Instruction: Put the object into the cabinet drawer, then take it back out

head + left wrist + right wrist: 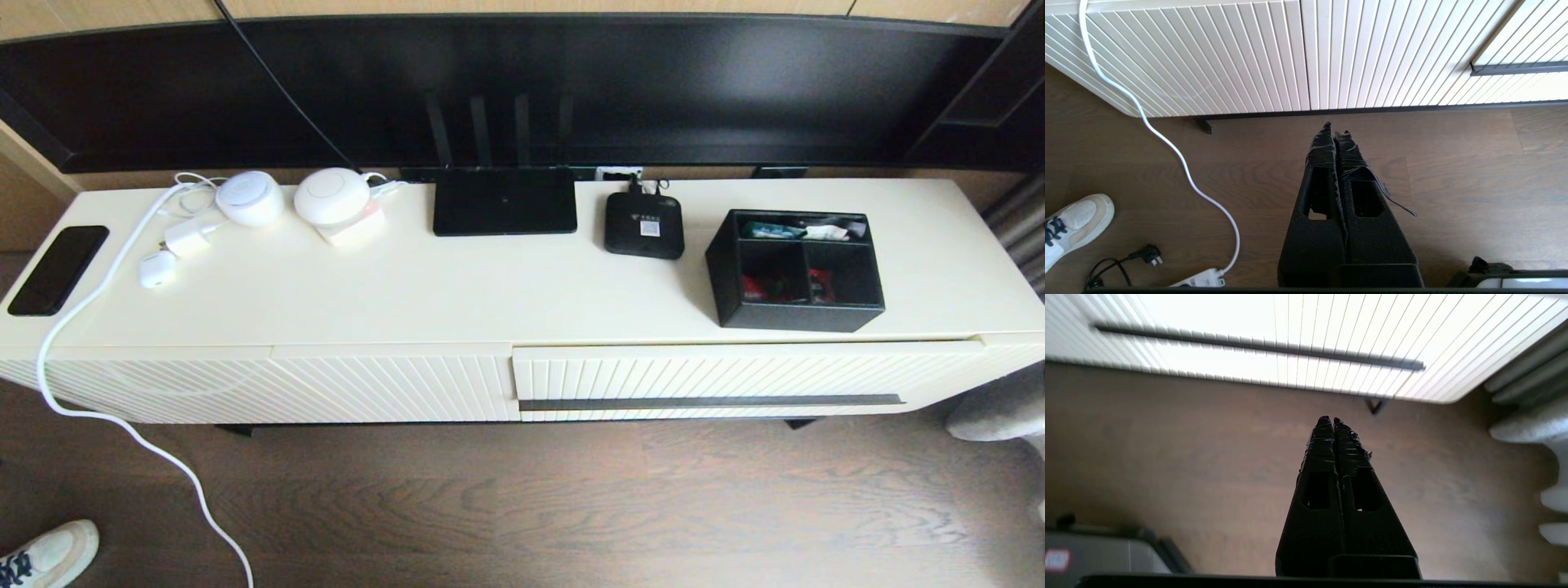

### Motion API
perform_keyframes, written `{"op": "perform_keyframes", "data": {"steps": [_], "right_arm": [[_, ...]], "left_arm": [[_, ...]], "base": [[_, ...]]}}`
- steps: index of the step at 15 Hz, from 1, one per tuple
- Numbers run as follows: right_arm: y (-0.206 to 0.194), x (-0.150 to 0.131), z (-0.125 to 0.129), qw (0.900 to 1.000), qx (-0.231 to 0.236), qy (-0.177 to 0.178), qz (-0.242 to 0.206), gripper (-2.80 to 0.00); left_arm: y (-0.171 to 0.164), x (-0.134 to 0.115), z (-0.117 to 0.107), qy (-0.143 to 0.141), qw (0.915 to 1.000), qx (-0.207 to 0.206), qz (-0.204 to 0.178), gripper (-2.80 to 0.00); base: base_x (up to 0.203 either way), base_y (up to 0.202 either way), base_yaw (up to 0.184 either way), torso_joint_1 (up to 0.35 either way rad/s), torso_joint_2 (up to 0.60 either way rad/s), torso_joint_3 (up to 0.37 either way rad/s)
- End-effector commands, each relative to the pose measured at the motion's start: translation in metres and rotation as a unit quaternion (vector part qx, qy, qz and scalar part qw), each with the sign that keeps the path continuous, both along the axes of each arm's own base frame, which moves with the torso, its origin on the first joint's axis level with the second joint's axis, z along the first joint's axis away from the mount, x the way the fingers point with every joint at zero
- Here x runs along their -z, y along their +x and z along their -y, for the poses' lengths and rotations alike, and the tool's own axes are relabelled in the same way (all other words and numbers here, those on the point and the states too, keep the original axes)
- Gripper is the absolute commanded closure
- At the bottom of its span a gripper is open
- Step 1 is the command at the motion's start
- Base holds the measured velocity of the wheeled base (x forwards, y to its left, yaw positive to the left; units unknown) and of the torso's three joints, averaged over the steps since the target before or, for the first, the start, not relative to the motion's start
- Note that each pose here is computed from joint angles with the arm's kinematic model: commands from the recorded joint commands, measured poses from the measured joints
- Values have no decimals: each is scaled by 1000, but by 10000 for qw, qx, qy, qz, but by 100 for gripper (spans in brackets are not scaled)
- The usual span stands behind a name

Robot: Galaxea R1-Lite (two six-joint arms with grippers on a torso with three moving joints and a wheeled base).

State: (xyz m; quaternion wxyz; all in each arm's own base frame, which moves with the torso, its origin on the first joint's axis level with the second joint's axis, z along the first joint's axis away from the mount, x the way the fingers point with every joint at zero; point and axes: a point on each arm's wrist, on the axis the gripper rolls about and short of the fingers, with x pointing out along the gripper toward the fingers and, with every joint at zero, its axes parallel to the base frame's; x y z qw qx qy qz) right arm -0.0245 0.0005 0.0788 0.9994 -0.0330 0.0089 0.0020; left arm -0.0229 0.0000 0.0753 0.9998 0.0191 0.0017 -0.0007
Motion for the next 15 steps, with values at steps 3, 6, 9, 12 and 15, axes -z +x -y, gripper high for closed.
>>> {"op": "perform_keyframes", "data": {"steps": [3, 6, 9, 12, 15], "right_arm": [[2, 2, 0, 9996, 33, 253, 131, 0], [2, 2, 0, 9996, 33, 253, 136, 0], [2, 2, 0, 9996, 33, 245, 136, 0], [2, 2, 0, 9996, 33, 253, 136, 0], [2, 2, 0, 9996, 33, 253, 134, 0]], "left_arm": [[0, 0, 0, 0, 10000, 1, -6, 0], [0, 0, 0, 0, 10000, 1, 2, 0], [0, 0, 0, 0, 10000, 1, -6, 0], [0, 0, 0, 0, 10000, 1, 0, 0], [0, 0, 0, 0, 10000, 1, -6, 0]], "base": [[0, 0, 0, 0, 0, 0], [0, 0, 0, 0, 0, 0], [0, 0, 0, 0, 0, 0], [0, 0, 0, 0, 0, 0], [0, 0, 0, 0, 0, 0]]}}
